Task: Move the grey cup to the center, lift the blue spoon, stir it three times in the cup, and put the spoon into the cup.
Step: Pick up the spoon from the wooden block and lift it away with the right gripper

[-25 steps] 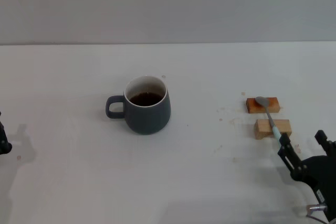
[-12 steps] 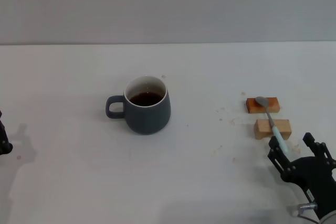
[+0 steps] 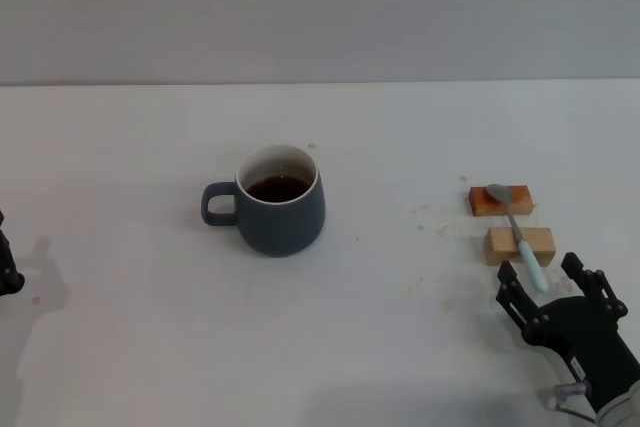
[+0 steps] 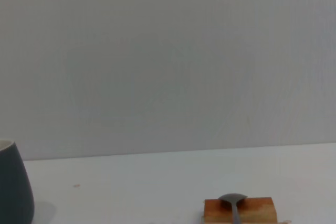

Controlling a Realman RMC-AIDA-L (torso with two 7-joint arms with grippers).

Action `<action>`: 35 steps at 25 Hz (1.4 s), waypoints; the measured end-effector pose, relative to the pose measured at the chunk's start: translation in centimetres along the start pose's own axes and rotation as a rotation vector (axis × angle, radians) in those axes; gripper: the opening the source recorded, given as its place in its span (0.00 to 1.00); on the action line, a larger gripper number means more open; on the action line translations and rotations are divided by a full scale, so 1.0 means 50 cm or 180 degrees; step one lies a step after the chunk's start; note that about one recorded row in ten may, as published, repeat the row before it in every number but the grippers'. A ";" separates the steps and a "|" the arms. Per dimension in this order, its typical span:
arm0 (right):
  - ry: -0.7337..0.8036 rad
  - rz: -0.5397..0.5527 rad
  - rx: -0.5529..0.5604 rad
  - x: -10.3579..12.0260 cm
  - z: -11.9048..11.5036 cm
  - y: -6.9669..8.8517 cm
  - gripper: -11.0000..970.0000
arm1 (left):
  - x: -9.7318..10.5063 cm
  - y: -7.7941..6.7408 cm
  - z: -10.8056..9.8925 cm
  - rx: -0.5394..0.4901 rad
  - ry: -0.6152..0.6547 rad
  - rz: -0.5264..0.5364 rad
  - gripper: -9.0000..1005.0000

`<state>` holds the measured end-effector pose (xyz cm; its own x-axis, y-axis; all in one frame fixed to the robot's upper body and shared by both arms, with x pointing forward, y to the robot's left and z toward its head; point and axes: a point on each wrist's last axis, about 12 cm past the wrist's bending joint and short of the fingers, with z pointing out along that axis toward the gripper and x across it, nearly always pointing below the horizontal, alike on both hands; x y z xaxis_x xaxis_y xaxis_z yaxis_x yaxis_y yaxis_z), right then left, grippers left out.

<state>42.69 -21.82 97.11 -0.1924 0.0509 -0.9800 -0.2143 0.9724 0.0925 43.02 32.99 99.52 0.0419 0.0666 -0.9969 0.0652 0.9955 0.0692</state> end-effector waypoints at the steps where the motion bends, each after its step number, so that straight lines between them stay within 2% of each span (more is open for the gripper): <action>1: -0.0004 0.0003 -0.0001 0.000 0.000 0.001 0.84 | 0.000 0.000 0.000 -0.0001 0.0001 0.0000 0.01; 22: -0.0036 0.0022 -0.0002 -0.004 0.001 0.002 0.84 | 0.000 0.001 -0.001 -0.0003 0.0005 0.0004 0.01; 35: -0.0031 0.0031 0.0001 -0.003 -0.001 0.003 0.73 | 0.000 0.001 -0.001 -0.0002 0.0004 0.0004 0.01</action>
<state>42.62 -21.69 97.26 -0.1850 0.0625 -0.9807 -0.2121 0.9719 0.1019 42.99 33.03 99.51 0.0408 0.0678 -0.9969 0.0646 0.9954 0.0704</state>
